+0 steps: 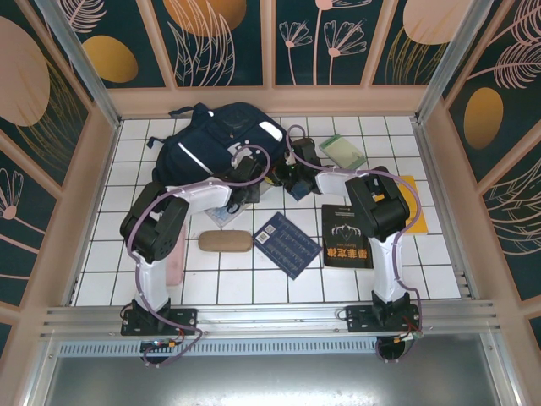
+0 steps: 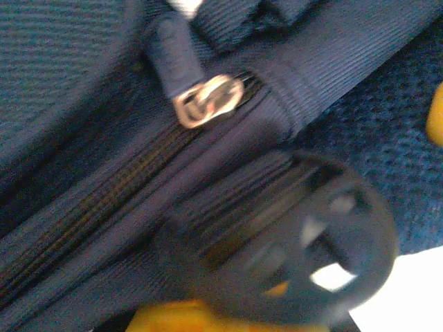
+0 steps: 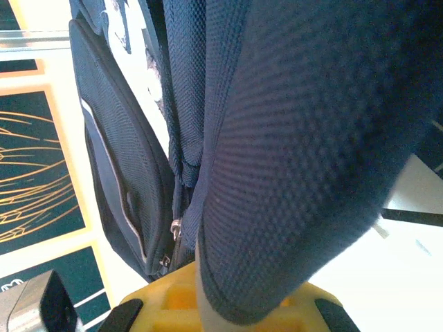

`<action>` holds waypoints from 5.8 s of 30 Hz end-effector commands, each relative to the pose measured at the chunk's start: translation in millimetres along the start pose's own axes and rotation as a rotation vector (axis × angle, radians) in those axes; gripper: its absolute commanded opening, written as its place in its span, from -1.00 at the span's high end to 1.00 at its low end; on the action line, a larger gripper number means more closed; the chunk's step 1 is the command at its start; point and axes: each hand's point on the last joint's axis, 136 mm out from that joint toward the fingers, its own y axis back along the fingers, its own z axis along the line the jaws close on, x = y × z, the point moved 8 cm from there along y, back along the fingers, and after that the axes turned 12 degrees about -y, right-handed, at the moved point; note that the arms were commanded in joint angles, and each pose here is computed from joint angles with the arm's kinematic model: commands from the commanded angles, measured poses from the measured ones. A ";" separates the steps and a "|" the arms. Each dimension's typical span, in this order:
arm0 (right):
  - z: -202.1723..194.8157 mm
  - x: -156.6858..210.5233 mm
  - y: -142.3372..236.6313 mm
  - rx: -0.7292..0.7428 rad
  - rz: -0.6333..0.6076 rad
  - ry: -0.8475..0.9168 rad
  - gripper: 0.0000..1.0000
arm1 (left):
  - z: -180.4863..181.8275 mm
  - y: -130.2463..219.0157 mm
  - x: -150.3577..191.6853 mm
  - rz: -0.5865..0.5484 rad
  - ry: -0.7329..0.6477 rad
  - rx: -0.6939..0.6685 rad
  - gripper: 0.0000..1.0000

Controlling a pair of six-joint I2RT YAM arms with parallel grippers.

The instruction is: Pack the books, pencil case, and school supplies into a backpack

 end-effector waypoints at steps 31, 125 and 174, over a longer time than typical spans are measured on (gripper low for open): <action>36.2 -90.1 73.3 0.051 -0.264 0.102 -0.08 | 43.0 97.0 25.6 -0.040 -0.011 0.231 1.00; -26.9 51.7 138.7 0.395 -0.278 0.021 -0.17 | -80.5 88.3 7.7 0.027 -0.087 0.588 1.00; 42.4 -20.0 89.2 0.230 -0.245 0.270 1.00 | 126.4 100.2 9.5 0.101 0.198 -0.261 1.00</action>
